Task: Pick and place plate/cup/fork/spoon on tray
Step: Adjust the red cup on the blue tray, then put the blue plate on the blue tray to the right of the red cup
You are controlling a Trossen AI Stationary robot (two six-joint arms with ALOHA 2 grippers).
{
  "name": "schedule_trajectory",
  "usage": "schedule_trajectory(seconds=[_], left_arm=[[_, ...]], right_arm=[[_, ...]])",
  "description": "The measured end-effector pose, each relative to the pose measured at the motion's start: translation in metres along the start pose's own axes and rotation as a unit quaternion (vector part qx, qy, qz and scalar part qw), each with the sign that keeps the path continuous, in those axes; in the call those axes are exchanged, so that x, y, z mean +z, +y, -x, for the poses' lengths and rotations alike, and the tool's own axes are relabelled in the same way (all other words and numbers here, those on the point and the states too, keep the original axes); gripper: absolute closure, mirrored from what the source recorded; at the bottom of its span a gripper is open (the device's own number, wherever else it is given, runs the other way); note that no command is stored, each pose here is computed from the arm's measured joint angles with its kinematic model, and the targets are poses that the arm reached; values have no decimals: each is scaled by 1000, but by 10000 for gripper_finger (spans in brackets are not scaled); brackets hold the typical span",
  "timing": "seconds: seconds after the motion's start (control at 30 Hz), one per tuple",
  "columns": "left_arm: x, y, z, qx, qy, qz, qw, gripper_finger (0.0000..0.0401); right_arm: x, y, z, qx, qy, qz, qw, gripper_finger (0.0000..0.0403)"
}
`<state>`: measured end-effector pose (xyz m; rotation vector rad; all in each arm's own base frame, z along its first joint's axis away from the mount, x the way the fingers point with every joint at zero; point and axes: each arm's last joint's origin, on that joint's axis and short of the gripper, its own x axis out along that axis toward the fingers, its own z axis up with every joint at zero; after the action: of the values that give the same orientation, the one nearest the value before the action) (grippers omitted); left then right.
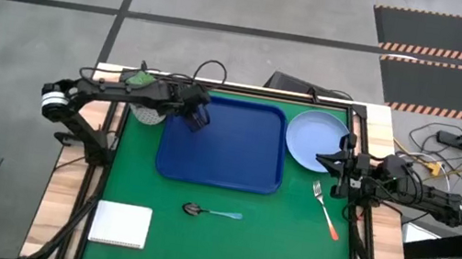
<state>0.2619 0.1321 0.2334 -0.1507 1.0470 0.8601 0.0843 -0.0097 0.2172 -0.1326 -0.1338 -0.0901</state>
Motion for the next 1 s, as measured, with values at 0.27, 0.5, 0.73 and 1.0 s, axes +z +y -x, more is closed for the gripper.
schedule_trajectory(seconds=[0.27,0.5,0.73,1.0], left_arm=[[-1,0,-2,-18,7,15,1000,400],[-2,0,-2,-20,7,17,1000,383],[-1,1,-2,-19,8,18,1000,357],[2,3,2,-18,-1,21,1000,331]], right_arm=[[0,0,0,0,0,-2,1000,385],[0,0,0,0,0,-2,1000,385],[0,0,0,0,0,-2,1000,385],[-1,0,0,1,4,-3,1000,385]])
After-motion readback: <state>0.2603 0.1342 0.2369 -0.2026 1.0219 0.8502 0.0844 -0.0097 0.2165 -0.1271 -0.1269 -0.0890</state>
